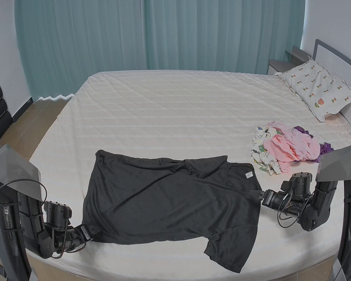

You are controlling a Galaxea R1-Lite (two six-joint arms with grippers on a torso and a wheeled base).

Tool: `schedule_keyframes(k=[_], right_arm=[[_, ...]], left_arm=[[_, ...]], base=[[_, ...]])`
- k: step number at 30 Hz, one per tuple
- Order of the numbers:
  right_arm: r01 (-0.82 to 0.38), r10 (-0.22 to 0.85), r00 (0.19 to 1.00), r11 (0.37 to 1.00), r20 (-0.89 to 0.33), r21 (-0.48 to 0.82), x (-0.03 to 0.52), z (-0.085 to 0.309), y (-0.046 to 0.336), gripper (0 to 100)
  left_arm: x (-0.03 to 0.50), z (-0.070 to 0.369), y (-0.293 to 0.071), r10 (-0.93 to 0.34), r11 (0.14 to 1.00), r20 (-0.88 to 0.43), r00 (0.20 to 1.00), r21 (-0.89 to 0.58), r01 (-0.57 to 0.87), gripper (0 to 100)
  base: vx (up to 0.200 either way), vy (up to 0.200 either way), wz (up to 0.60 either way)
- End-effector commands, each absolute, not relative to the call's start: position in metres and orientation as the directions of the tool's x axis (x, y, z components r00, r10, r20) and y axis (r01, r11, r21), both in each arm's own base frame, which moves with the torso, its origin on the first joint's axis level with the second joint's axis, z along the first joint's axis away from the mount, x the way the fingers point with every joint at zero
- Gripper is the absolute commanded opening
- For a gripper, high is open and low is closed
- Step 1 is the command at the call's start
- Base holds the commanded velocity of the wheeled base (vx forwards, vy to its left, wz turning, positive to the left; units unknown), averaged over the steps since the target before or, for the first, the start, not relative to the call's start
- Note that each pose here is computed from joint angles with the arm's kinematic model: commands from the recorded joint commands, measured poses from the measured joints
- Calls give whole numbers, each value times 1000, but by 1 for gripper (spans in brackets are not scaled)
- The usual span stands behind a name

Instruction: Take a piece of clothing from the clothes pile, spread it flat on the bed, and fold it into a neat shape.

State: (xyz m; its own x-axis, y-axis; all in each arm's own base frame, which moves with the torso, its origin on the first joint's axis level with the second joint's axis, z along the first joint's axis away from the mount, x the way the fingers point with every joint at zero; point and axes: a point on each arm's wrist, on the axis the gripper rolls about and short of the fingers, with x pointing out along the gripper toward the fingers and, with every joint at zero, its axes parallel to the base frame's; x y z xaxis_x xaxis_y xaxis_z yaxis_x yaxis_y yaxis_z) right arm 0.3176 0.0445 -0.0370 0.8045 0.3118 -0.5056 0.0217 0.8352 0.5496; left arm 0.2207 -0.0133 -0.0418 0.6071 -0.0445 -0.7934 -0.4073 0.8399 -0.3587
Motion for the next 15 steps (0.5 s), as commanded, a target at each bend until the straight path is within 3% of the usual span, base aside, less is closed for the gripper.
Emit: schedule_keyframes(k=[1, 11, 15], right_arm=[[13, 322, 798, 836, -509, 549, 317, -38, 48, 100], [16, 322, 788, 841, -524, 540, 310, -37, 47, 100], [-56, 391, 734, 850, -555, 523, 288, -31, 47, 100]], left_arm=[[221, -49, -16, -46, 845, -805, 591, -347, -407, 0], [217, -53, -13, 40, 868, -819, 573, -256, -426, 0], [203, -51, -8, 117, 905, -837, 534, -131, -404, 0]], base=[[0, 0, 0], [0, 0, 0], [0, 0, 0]])
